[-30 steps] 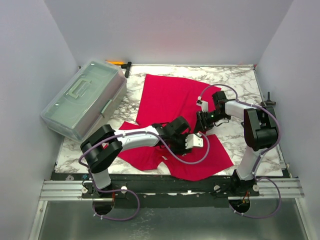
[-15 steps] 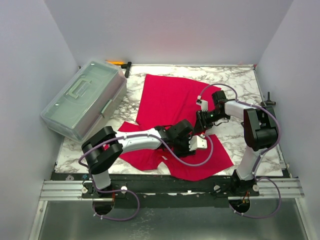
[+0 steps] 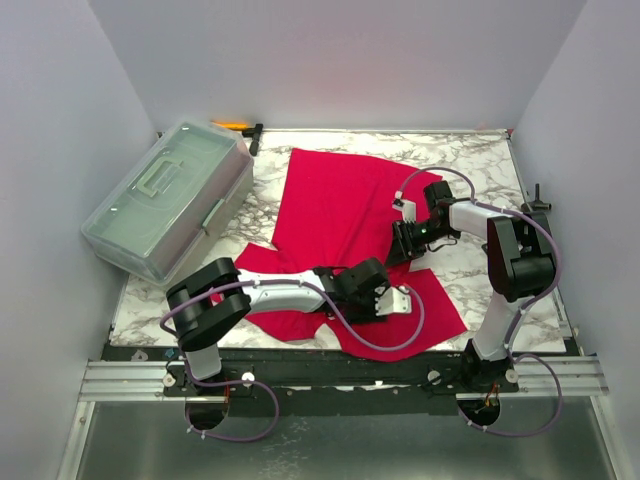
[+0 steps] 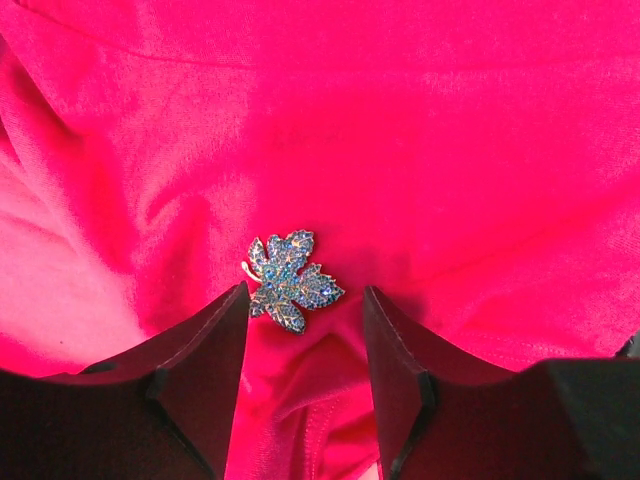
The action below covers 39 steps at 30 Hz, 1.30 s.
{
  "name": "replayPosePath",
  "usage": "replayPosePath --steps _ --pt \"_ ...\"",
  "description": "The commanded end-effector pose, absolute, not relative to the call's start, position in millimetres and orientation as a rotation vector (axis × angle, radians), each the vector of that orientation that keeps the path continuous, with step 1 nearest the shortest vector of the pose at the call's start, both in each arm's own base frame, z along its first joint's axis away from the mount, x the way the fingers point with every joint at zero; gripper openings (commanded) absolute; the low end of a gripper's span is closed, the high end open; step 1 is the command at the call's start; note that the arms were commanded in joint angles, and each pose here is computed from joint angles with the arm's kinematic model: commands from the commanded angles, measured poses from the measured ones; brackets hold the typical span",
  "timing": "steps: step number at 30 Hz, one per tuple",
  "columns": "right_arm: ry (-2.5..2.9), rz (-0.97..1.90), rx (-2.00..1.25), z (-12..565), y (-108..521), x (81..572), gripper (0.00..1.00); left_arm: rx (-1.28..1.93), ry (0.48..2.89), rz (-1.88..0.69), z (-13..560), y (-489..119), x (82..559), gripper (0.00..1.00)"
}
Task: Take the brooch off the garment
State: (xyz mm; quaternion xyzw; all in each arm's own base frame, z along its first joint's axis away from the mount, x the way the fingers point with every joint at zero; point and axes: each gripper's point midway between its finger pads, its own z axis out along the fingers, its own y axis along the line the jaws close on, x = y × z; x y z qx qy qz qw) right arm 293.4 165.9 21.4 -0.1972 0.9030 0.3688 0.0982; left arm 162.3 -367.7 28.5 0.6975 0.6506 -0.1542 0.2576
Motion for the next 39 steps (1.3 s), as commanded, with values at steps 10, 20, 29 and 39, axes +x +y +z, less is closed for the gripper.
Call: replayPosePath --steps 10,20,29,39 --pt "2.741 0.854 -0.653 -22.1 143.1 301.9 0.41 1.769 1.719 -0.299 43.7 -378.3 189.1 0.33" --pt "2.739 0.866 -0.656 -20.9 144.0 300.6 0.41 1.683 1.762 -0.373 60.5 -377.8 205.0 0.25" --pt "2.738 0.875 -0.657 -19.8 144.9 299.0 0.41 1.647 1.802 -0.49 66.7 -378.9 210.9 0.2" --pt "2.725 0.87 -0.659 -14.4 144.9 300.5 0.41 1.645 1.794 -0.5 61.5 -383.1 216.6 0.08"
